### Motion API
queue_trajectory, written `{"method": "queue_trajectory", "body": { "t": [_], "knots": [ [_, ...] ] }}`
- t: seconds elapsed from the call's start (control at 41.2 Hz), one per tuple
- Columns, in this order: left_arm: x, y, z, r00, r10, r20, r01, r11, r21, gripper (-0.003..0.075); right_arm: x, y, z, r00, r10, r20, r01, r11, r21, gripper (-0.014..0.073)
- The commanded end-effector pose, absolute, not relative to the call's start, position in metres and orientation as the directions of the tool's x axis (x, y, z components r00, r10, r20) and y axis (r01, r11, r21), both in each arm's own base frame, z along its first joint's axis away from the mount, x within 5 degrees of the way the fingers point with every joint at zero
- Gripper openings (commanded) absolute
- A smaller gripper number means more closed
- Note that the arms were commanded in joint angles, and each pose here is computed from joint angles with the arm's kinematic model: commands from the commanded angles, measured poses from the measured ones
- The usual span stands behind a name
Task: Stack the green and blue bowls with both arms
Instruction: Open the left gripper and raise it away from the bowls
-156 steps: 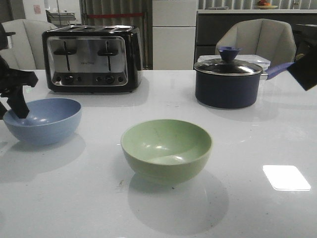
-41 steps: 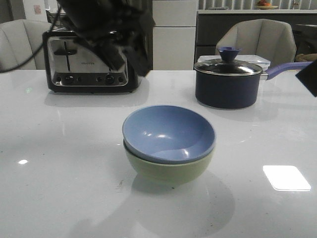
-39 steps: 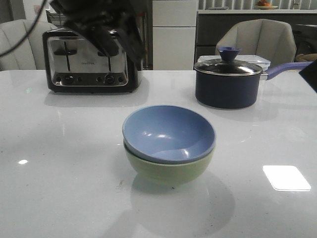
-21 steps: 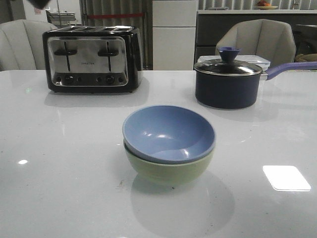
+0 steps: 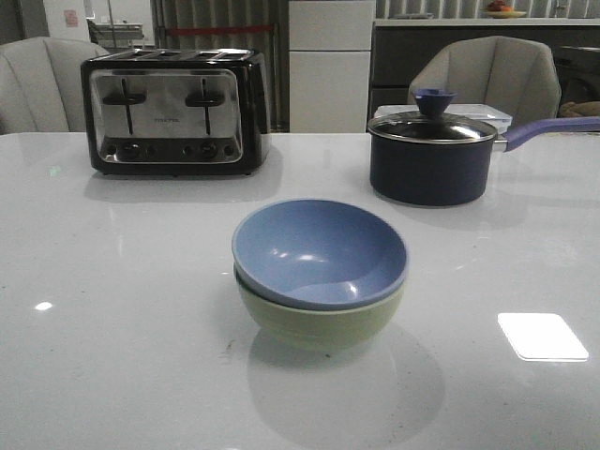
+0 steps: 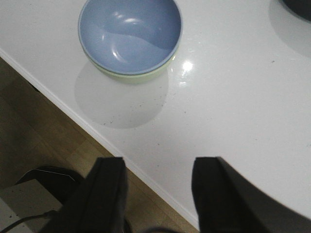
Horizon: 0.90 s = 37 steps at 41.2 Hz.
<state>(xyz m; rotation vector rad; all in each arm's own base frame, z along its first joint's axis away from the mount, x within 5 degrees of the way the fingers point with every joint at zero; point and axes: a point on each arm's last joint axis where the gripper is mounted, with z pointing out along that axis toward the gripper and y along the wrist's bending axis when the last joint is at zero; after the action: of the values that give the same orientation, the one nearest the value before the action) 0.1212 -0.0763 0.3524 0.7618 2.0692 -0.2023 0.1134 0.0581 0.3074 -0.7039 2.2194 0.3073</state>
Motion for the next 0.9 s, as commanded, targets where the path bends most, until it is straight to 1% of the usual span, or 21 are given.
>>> {"method": "queue_trajectory", "body": {
  "t": [0.0, 0.194, 0.291, 0.34, 0.874],
  "knots": [
    [0.1246, -0.0799, 0.3654, -0.348, 0.393, -0.851, 0.581, 0.803, 0.133, 0.037, 0.1179, 0.058, 0.3213, -0.488, -0.34, -0.804, -0.551, 0.834, -0.018, 0.0338],
    [0.1265, -0.0813, 0.3641, -0.357, 0.392, -0.848, 0.58, 0.805, 0.128, 0.0201, 0.1179, 0.058, 0.3213, -0.488, -0.34, -0.804, -0.551, 0.834, -0.018, 0.0115],
    [0.1268, -0.0818, 0.3638, -0.361, 0.388, -0.848, 0.58, 0.805, 0.122, 0.0116, 0.1179, 0.058, 0.3213, -0.488, -0.34, -0.804, -0.551, 0.834, -0.018, 0.005],
    [0.1277, -0.0832, 0.3627, -0.37, 0.384, -0.846, 0.583, 0.805, 0.111, 0.009, 0.1179, 0.058, 0.3213, -0.488, -0.34, -0.804, -0.551, 0.834, -0.018, 0.0056],
    [0.1277, -0.0846, 0.3628, -0.376, 0.37, -0.85, 0.586, 0.805, 0.091, 0.0093, 0.1177, 0.058, 0.321, -0.49, -0.341, -0.802, -0.552, 0.834, -0.017, 0.0055]
  ]
}}
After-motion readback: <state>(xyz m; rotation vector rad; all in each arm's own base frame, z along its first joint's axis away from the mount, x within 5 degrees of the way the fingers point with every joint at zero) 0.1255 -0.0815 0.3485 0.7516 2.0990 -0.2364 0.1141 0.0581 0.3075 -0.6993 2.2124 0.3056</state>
